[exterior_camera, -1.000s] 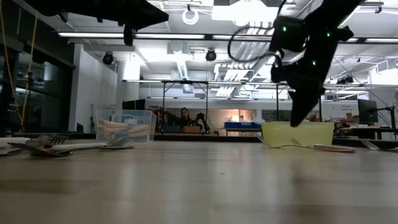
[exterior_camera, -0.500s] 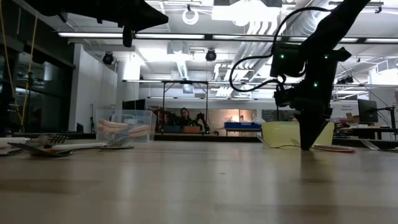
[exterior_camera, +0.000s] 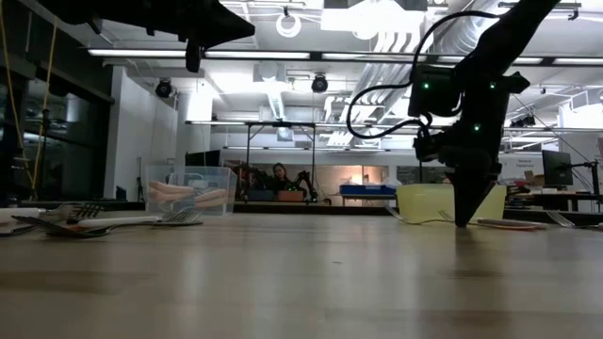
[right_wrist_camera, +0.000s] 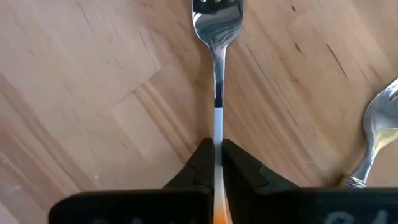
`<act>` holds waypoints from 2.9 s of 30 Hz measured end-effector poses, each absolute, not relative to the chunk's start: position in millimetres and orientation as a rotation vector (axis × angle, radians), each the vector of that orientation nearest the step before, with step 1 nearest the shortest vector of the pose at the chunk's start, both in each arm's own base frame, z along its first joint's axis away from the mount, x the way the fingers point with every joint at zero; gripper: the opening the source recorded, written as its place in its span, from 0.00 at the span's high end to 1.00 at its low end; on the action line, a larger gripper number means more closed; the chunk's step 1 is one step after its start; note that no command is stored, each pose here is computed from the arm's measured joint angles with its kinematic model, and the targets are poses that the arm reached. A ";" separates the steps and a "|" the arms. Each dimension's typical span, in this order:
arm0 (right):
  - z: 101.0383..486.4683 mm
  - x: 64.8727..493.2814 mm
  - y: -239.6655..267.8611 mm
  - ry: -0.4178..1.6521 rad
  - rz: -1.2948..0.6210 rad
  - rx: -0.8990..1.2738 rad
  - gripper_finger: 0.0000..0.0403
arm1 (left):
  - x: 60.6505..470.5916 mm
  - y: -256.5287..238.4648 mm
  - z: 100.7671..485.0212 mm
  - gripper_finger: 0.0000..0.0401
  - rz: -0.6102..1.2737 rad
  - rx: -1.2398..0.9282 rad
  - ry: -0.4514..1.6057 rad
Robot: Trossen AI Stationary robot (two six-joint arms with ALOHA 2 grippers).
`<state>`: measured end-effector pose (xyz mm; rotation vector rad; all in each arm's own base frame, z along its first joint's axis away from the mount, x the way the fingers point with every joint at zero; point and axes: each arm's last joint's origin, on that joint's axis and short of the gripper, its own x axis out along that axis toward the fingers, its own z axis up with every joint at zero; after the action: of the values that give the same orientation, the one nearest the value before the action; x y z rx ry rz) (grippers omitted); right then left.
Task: Sort silverware by color (type)
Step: Put the orange-white fork into the red bin
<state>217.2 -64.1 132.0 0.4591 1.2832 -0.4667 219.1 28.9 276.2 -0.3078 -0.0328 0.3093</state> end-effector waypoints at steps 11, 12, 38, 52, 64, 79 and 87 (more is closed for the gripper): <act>181.8 234.3 -65.0 0.955 -0.405 0.431 1.00 | 219.0 29.0 275.6 0.88 0.312 -0.305 -0.025; 189.6 237.6 -64.7 0.881 -0.398 0.440 1.00 | 218.9 29.1 275.5 0.85 0.315 -0.308 -0.026; 291.6 285.5 -22.5 0.115 -0.144 0.304 1.00 | 285.8 29.3 280.8 0.49 0.068 -0.331 -0.085; 300.8 287.7 -14.0 0.099 -0.056 0.206 1.00 | 300.1 30.6 295.7 0.49 0.064 -0.281 -0.123; 302.1 287.8 -15.4 0.082 -0.071 0.203 1.00 | 300.0 30.7 300.1 0.71 0.055 -0.309 -0.175; 303.6 288.0 -15.4 0.066 -0.070 0.211 1.00 | 310.5 25.7 291.6 0.74 0.032 -0.327 -0.209; 303.6 287.9 -15.4 0.066 -0.070 0.211 1.00 | 310.4 25.6 291.8 0.78 0.032 -0.319 -0.209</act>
<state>287.9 -15.4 303.6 0.2114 0.0663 -0.0704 310.4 25.6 291.8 -0.3191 -0.2091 0.0321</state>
